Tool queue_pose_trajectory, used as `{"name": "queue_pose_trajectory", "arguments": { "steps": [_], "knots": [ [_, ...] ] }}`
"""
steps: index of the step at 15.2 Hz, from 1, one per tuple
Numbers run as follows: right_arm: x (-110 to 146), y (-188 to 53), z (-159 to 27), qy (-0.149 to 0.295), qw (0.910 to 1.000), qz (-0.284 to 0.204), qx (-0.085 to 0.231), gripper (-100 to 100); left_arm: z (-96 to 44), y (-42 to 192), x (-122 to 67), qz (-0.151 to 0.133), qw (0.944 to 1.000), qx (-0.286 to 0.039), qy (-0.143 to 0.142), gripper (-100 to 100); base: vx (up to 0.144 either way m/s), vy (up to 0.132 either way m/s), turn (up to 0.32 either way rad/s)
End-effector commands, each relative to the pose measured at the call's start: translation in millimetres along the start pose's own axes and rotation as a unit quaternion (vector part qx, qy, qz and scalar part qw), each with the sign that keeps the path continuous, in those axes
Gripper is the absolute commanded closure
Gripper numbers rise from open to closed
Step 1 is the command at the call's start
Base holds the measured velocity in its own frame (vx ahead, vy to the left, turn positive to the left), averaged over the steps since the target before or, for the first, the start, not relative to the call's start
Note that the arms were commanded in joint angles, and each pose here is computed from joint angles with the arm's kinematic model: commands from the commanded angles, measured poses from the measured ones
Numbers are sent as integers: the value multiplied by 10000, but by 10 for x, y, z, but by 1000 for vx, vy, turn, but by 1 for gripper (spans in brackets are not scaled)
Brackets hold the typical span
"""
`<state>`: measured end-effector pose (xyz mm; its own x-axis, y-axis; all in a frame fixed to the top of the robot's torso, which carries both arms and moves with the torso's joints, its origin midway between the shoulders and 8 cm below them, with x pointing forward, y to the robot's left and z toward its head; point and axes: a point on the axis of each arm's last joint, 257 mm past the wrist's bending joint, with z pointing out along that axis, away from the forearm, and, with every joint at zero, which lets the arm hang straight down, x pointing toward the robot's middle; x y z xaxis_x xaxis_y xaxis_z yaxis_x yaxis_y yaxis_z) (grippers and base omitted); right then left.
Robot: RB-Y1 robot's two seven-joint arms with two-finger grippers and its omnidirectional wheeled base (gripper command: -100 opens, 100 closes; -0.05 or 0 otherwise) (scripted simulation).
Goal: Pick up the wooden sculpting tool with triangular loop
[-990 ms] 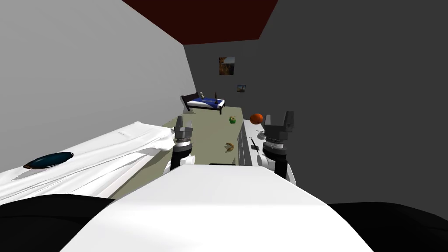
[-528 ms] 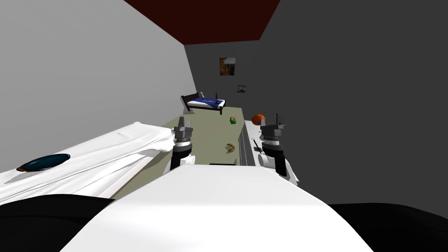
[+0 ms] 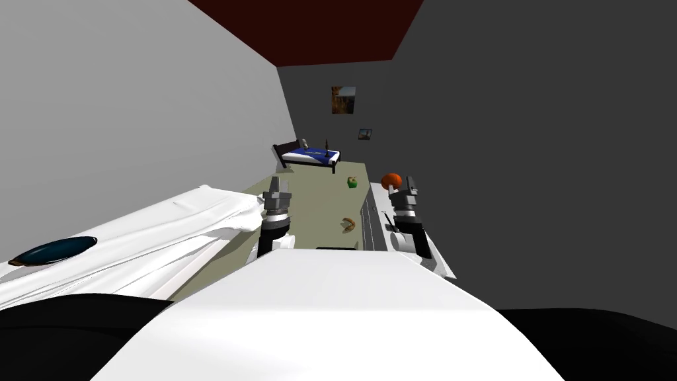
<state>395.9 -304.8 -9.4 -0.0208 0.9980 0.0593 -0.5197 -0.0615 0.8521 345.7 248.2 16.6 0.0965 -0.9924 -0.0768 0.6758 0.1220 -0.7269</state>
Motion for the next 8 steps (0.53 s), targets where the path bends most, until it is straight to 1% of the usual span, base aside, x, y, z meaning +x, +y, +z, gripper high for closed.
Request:
{"name": "queue_pose_trajectory", "arguments": {
  "steps": [1, 2, 3, 4, 6, 7, 8],
  "knots": [
    [-72, -124, -1, -58, 9998, 59, 199, -100, 0, 0, 0, 0, 10000, 0, 0, 0, 29, 10, -6],
    [-170, -307, -2, -139, 9986, 218, 461, -100, 0, 0, 0, 0, 10000, 0, 0, 0, 34, 7, -18],
    [-183, -355, -7, -167, 9981, 218, 553, -100, 0, 0, 0, 0, 10000, 0, 0, 0, 40, 6, -18],
    [-278, -509, -13, -244, 9961, 385, 756, -100, 0, 0, 0, 0, 10000, 0, 0, 0, 54, 7, -23],
    [-301, -593, -28, -295, 9946, 385, 920, -100, 0, 0, 0, 0, 10000, 0, 0, 0, 48, 11, -12],
    [-301, -593, -28, -295, 9946, 385, 920, -100, 0, 0, 0, 0, 10000, 0, 0, 0, 22, 4, 0],
    [-410, -778, -50, -407, 9906, 559, 1181, -100, 0, 0, 0, 0, 10000, 0, 0, 0, 29, 0, -17]
  ]
}}
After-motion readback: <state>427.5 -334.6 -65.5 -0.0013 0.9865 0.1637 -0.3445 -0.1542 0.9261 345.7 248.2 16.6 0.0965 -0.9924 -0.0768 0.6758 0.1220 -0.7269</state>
